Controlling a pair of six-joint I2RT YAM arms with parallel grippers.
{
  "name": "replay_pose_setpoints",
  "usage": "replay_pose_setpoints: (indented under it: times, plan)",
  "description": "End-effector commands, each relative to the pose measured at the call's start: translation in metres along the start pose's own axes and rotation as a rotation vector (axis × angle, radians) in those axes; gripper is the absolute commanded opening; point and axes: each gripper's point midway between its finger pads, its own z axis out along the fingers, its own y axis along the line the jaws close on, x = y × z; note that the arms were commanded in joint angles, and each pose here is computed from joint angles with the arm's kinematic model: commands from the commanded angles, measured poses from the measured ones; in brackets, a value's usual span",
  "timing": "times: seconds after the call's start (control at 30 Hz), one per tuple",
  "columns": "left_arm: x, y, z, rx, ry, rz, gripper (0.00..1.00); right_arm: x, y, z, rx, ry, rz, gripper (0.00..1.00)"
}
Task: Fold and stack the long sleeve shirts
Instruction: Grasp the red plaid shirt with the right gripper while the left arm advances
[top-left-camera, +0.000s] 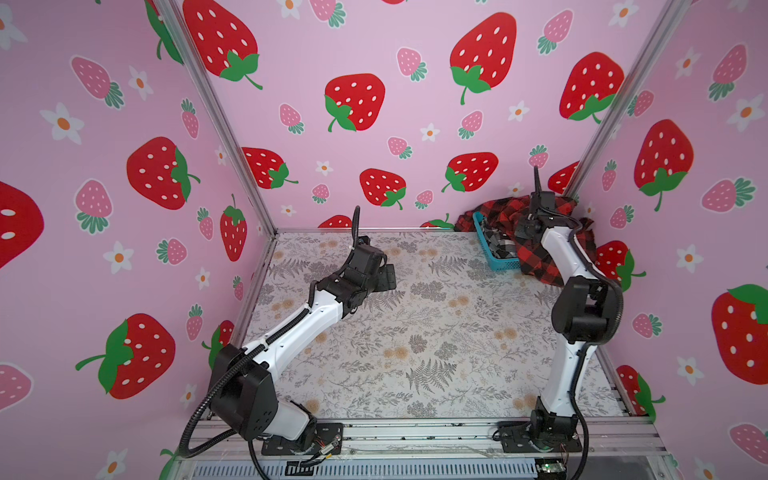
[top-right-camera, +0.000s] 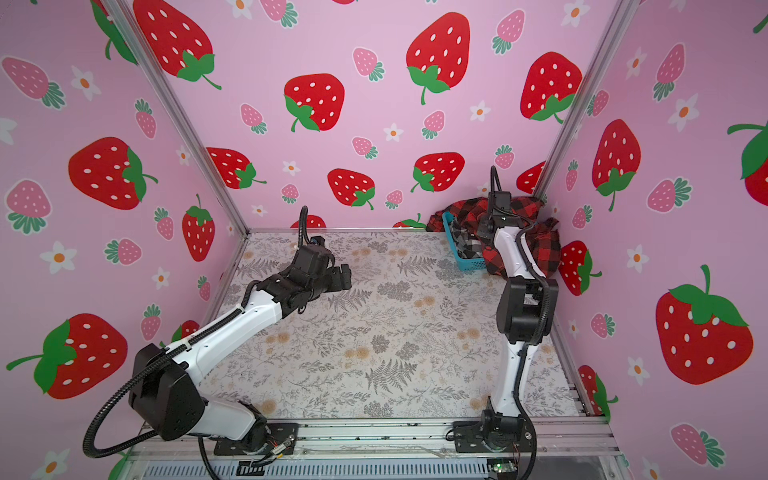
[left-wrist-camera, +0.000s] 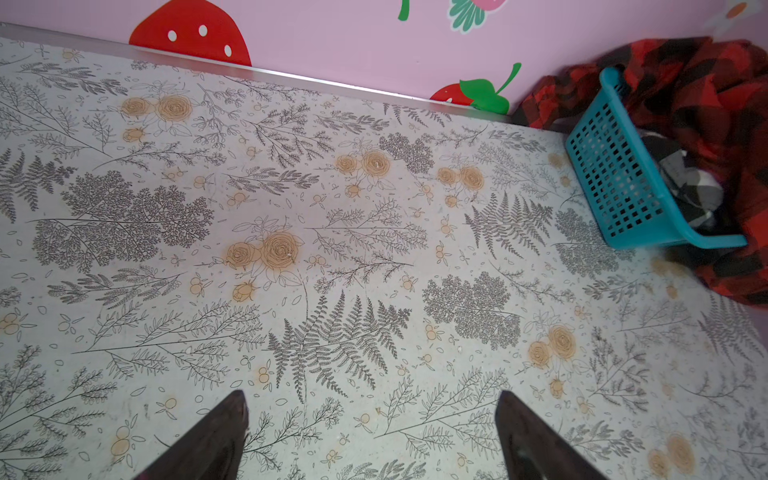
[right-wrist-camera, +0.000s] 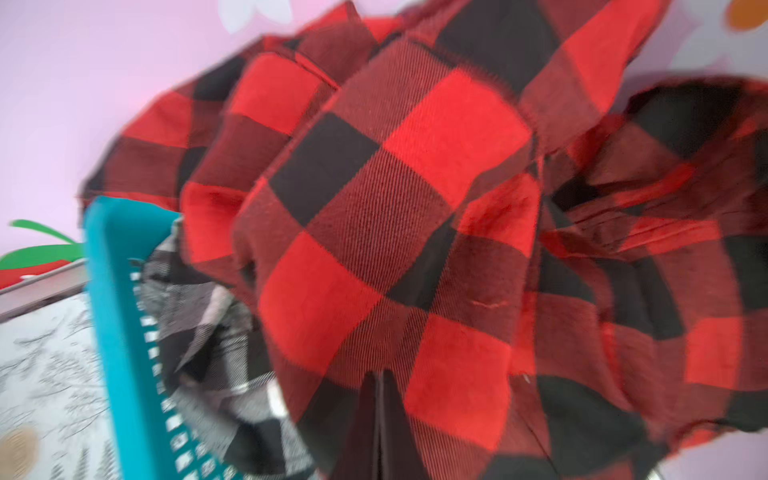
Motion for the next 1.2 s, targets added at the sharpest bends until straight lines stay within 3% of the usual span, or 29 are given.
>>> replay_pose_setpoints:
  times: [0.0, 0.2, 0.27, 0.37, 0.43, 0.5, 0.8, 0.9, 1.0, 1.07, 1.17]
  plan:
    - [-0.018, -0.004, -0.015, 0.018, -0.041, -0.067, 0.94, -0.053, 0.012, -0.067, -0.088, -0.174, -0.006, 0.0]
    - [-0.019, 0.001, -0.024, 0.012, -0.043, -0.096, 0.93, -0.049, 0.018, -0.103, -0.12, -0.203, -0.016, 0.0]
    - [-0.017, 0.002, -0.025, 0.011, -0.032, -0.1, 0.93, -0.039, 0.018, -0.094, -0.098, -0.167, -0.031, 0.21]
    - [-0.014, 0.004, -0.03, 0.011, -0.026, -0.1, 0.93, -0.025, 0.017, -0.076, -0.069, -0.117, -0.057, 0.66]
    - [-0.013, 0.007, -0.032, 0.006, -0.03, -0.097, 0.93, -0.015, 0.016, -0.063, -0.045, -0.09, -0.071, 0.81]
    - [-0.012, 0.011, -0.033, 0.0, -0.032, -0.097, 0.94, -0.006, 0.013, -0.048, -0.013, -0.065, -0.08, 0.85]
    - [-0.007, 0.014, -0.018, -0.011, -0.001, -0.108, 0.93, 0.025, 0.004, 0.009, 0.119, 0.032, -0.099, 0.86]
    - [-0.005, 0.012, -0.01, -0.017, 0.02, -0.104, 0.93, 0.033, 0.006, 0.024, 0.131, 0.061, -0.108, 0.81]
    - [-0.006, 0.009, -0.006, -0.012, 0.03, -0.1, 0.92, 0.035, 0.005, 0.032, 0.144, 0.072, -0.122, 0.55]
    - [-0.007, 0.009, -0.005, -0.012, 0.029, -0.1, 0.92, 0.03, 0.002, 0.031, 0.17, 0.064, -0.123, 0.3]
    - [-0.011, 0.008, -0.007, -0.007, 0.023, -0.103, 0.92, 0.015, -0.003, 0.019, 0.193, 0.027, -0.113, 0.14]
